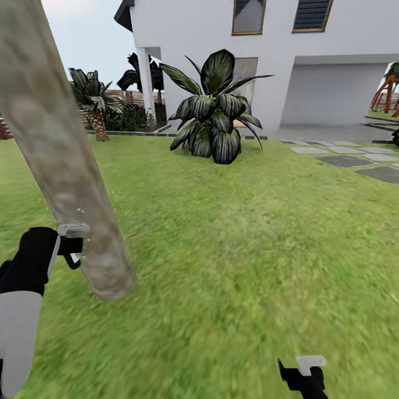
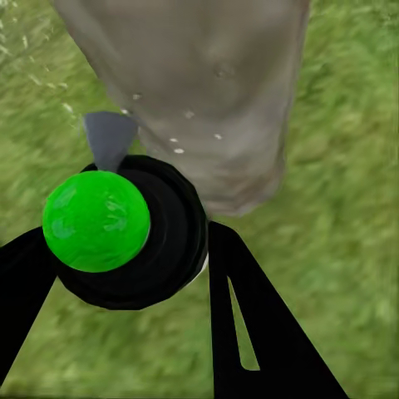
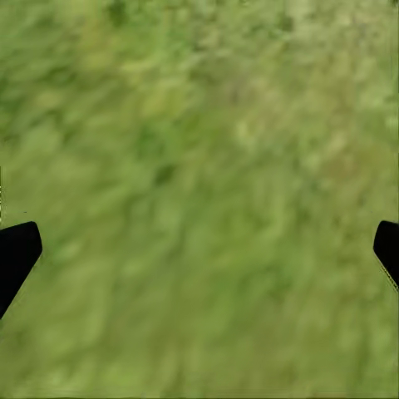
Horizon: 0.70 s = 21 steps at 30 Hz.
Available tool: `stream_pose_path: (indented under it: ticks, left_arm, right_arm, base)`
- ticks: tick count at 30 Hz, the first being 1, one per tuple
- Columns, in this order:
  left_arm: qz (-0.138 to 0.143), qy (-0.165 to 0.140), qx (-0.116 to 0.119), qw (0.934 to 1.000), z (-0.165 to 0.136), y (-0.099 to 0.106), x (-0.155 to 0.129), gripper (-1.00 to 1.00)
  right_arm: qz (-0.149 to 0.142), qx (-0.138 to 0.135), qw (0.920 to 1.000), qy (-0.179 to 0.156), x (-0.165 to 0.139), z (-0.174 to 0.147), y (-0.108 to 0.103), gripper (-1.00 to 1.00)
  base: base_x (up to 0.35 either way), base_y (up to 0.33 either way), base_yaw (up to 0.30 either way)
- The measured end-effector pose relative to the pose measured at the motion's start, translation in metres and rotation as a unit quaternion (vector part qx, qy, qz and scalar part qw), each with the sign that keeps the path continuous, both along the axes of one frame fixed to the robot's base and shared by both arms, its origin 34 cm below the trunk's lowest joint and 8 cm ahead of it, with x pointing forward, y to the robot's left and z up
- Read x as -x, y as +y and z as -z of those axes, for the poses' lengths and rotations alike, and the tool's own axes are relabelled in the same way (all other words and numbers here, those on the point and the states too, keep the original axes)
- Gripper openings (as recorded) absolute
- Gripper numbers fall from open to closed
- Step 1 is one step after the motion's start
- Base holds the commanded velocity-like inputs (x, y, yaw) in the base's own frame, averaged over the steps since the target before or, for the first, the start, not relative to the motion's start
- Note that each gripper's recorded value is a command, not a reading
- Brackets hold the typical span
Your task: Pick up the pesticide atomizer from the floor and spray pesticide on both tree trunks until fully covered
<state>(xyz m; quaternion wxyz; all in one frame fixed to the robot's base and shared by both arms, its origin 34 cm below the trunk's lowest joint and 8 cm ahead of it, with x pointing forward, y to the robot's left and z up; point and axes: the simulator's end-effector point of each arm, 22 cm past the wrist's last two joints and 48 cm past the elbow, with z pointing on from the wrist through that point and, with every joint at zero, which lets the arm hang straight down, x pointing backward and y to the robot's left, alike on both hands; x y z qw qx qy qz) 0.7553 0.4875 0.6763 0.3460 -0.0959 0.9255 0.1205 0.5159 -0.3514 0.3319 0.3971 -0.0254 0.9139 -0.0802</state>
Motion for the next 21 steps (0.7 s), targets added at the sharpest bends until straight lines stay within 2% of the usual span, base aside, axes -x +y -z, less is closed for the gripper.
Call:
stream_pose_path:
  ticks: [6,15,17,21]
  left_arm:
    - [-0.002,0.008,-0.001,1.0,0.011,0.002,0.006,-1.0]
    - [-0.003,0.031,-0.001,0.9995,0.039,0.002,0.022,-1.0]
    - [-0.001,0.045,0.0,0.999,0.055,-0.001,0.032,-1.0]
    - [0.004,0.049,0.003,0.9988,0.061,-0.009,0.033,-1.0]
  right_arm:
    - [0.0,0.0,1.0,0.0,0.0,0.0,0.0,1.0]
    - [0.0,0.0,1.0,0.0,0.0,0.0,0.0,1.0]
    - [0.0,0.0,1.0,0.0,0.0,0.0,0.0,1.0]
    - [0.0,0.0,1.0,0.0,0.0,0.0,-0.001,1.0]
  base:
    - [0.28,-0.133,0.276]
    - [0.028,-0.014,0.271]
    - [0.0,-0.004,0.076]
    - [0.045,-0.188,0.012]
